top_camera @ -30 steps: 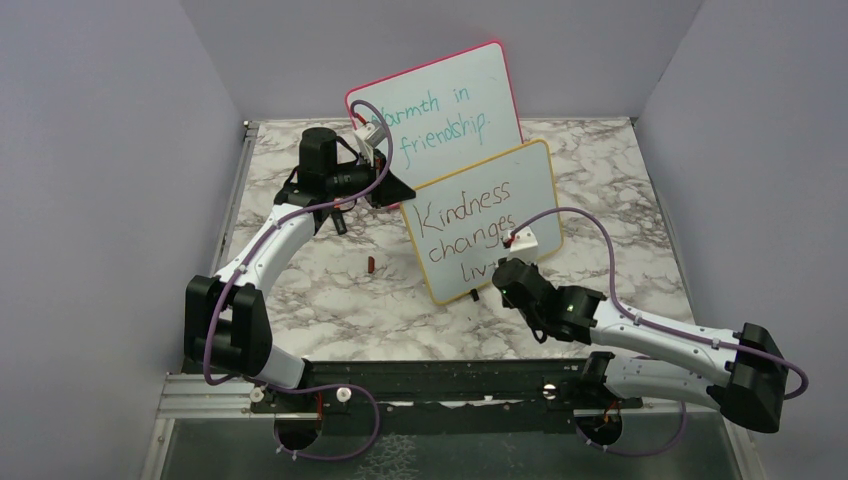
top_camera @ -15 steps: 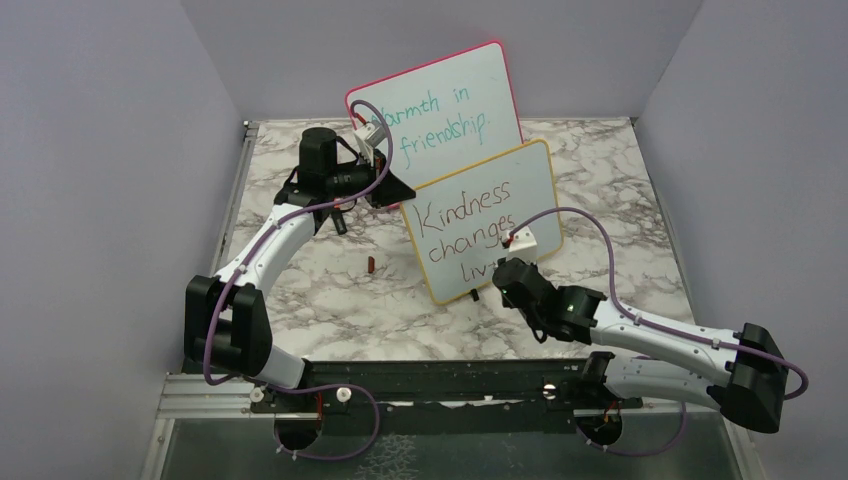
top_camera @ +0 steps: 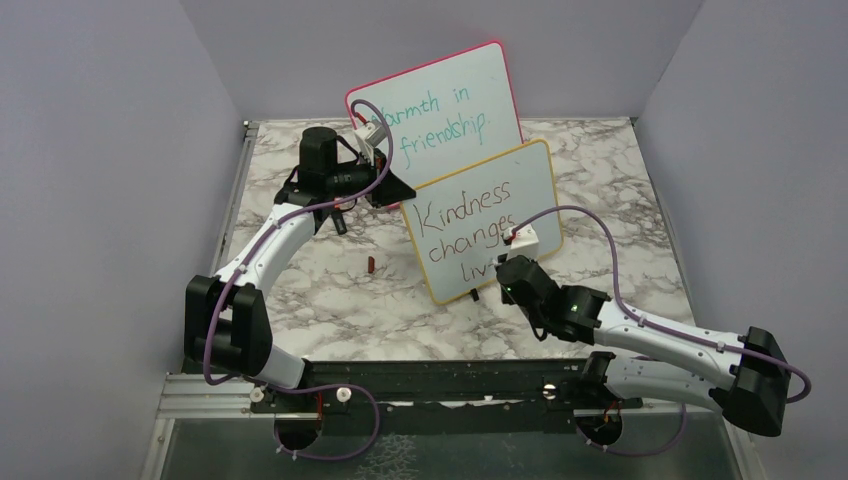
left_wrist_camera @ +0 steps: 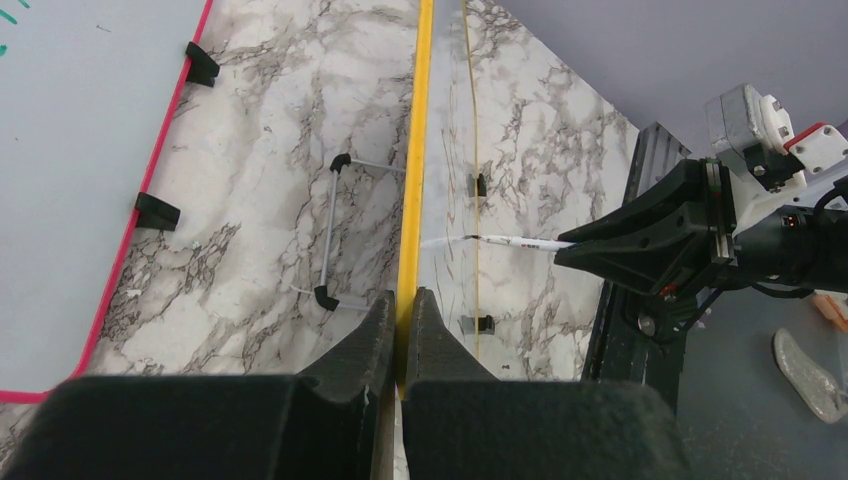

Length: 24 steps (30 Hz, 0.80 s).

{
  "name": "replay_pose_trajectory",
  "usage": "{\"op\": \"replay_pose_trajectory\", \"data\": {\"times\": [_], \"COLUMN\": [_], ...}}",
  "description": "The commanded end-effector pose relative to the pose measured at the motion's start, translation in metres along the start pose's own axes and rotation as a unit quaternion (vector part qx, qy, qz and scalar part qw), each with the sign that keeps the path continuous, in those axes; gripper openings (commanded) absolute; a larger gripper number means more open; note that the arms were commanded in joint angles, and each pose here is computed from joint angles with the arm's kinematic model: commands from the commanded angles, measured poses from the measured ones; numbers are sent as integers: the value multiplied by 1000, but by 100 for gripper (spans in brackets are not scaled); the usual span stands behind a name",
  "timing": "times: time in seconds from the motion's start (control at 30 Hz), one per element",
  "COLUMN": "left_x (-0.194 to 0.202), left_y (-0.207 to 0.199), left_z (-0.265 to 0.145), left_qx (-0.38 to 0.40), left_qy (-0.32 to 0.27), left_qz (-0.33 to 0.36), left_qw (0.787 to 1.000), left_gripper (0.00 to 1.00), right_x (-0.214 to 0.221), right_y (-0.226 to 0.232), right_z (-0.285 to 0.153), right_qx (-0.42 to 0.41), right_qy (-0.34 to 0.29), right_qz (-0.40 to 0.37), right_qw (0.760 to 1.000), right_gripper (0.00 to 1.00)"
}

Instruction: Write a sentence on the whiteboard

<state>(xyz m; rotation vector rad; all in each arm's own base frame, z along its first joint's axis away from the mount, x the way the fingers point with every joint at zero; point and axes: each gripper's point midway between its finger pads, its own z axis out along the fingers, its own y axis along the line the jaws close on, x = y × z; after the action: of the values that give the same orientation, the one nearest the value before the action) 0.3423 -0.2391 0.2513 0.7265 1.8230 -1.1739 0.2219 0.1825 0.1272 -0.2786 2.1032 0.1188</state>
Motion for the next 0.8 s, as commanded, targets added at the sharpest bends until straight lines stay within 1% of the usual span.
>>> {"op": "replay_pose_trajectory", "data": {"times": [0.0, 0.53, 0.77], "left_x": [34, 34, 34], "left_y": [6, 6, 5], "left_z": [11, 11, 10], "left_qx": [-5, -5, -5], "left_qy": [48, 48, 48], "left_qz": [-36, -36, -36], "left_qw": [998, 998, 998], "left_gripper": [0, 0, 0], "right_x": [-9, 11, 20], "right_y": [7, 20, 16], "right_z": [0, 2, 2], "right_qx": [-18, -51, -40], "right_qy": [-12, 28, 46], "right_qz": [8, -6, -6], "right_qw": [1000, 998, 998], "right_gripper": [1, 1, 1]}}
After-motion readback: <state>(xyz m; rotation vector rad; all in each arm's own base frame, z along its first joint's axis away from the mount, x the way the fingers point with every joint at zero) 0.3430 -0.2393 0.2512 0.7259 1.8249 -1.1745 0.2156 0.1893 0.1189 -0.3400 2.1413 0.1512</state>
